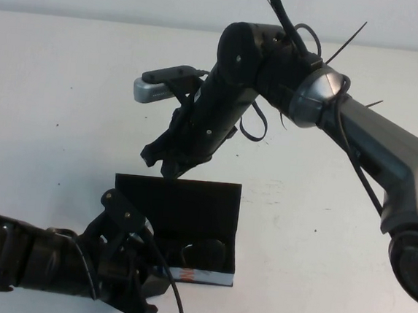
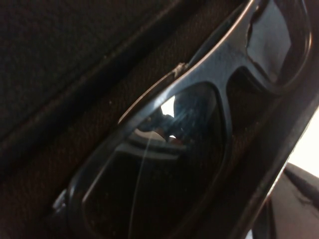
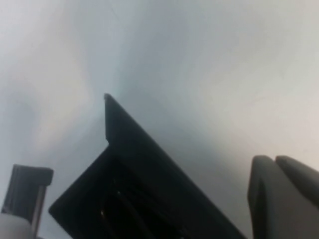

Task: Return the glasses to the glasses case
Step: Close the glasses case

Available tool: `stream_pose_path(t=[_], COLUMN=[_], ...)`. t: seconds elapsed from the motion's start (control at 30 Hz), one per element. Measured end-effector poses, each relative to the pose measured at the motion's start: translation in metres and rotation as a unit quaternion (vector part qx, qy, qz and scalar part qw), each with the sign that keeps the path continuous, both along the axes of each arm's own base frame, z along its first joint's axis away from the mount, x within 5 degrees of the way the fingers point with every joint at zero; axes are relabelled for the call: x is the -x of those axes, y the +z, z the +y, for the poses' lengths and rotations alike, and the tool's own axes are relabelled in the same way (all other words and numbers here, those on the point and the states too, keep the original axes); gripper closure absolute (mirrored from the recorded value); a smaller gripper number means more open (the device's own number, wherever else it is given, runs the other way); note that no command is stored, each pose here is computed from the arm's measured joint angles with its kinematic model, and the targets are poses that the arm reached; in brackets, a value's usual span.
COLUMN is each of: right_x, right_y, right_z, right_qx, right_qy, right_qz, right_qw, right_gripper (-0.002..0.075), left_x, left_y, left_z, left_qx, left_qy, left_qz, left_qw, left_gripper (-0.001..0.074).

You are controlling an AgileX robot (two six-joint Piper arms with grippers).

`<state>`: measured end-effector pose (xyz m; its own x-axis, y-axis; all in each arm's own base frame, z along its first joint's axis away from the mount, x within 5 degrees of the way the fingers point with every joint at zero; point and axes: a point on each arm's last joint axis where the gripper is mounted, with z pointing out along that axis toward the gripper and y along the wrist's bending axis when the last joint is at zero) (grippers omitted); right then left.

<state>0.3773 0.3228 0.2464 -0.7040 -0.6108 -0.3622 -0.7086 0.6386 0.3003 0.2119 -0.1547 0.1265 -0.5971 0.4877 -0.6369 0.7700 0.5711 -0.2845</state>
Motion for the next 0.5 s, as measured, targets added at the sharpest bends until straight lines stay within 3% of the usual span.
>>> stream_pose_path(t=[0.5], right_x=[-0.0032], right_y=[-0.0033], right_z=[-0.0039], right_qx=[0.03], right_qy=[-0.016], right_qz=[-0.017], right_qw=[0.999], right_gripper=[0.0739], left_x=[0.0], left_y=[0.0], left_z=[0.0], left_qx=[-0.001], left_qy=[-0.001], left_qz=[-0.001], left_qw=[1.0], left_gripper=[0.0736])
